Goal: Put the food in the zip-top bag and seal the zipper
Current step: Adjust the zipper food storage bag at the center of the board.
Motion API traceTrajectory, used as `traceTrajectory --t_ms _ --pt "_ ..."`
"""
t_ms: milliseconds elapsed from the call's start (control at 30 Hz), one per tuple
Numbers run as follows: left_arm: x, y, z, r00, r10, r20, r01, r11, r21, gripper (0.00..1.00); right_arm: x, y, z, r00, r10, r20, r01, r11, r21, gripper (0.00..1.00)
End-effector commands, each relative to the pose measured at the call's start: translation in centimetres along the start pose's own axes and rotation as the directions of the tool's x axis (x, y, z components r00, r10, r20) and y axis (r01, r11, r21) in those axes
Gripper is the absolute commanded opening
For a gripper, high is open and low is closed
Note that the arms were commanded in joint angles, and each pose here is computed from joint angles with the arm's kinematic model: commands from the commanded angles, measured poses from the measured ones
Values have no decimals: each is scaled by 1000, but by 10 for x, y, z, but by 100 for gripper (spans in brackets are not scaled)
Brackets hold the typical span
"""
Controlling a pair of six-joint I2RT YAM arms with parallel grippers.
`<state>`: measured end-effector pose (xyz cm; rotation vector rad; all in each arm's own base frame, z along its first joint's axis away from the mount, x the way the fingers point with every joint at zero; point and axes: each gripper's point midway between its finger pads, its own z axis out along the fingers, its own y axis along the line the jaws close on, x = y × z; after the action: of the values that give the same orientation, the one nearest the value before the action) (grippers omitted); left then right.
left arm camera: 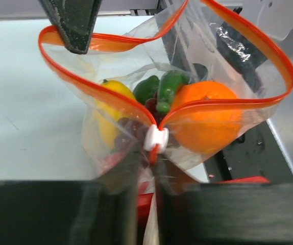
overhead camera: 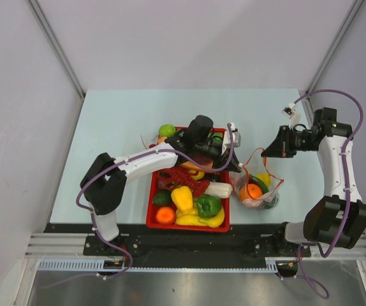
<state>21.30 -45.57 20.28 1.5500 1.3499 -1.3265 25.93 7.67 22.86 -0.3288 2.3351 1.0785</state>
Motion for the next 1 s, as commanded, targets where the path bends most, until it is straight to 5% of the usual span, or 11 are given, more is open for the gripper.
traceTrajectory --t_ms 0,67,100,167,400,533,633,700,733,967 --pt "-26 -11 -4 998 18 63 -19 999 26 5 -3 9 -9 997 -75 -2 75 997 6 5" --pt "-27 -9 -4 998 -32 55 30 999 20 0 3 13 -16 993 -112 -42 112 994 2 28" --pt "-33 -7 -5 997 -40 60 39 999 16 0 5 14 -19 992 -111 -59 111 994 -13 63" --pt "-27 0 -3 994 -106 34 106 994 -5 0 9 14 -31 989 -126 -76 126 992 -15 84" --pt "-16 14 -2 967 -255 26 256 964 -74 0 44 -7 -43 951 -184 -248 226 962 154 93" --pt "-19 23 -4 959 -277 57 282 955 -97 0 73 -13 -43 902 -228 -367 308 935 177 85" --pt "-18 33 -9 953 -295 70 302 945 -126 0 81 -21 -46 891 -206 -404 306 931 201 58" --pt "-20 39 -14 949 -304 85 314 938 -145 0 73 -24 -51 887 -217 -407 328 918 225 10" --pt "-23 46 -19 943 -316 105 329 930 -161 0 67 -27 -57 880 -229 -417 355 900 254 0" --pt "-65 23 -29 963 -236 128 248 964 -91 0 -7 -40 -109 894 -332 -303 438 791 427 0"
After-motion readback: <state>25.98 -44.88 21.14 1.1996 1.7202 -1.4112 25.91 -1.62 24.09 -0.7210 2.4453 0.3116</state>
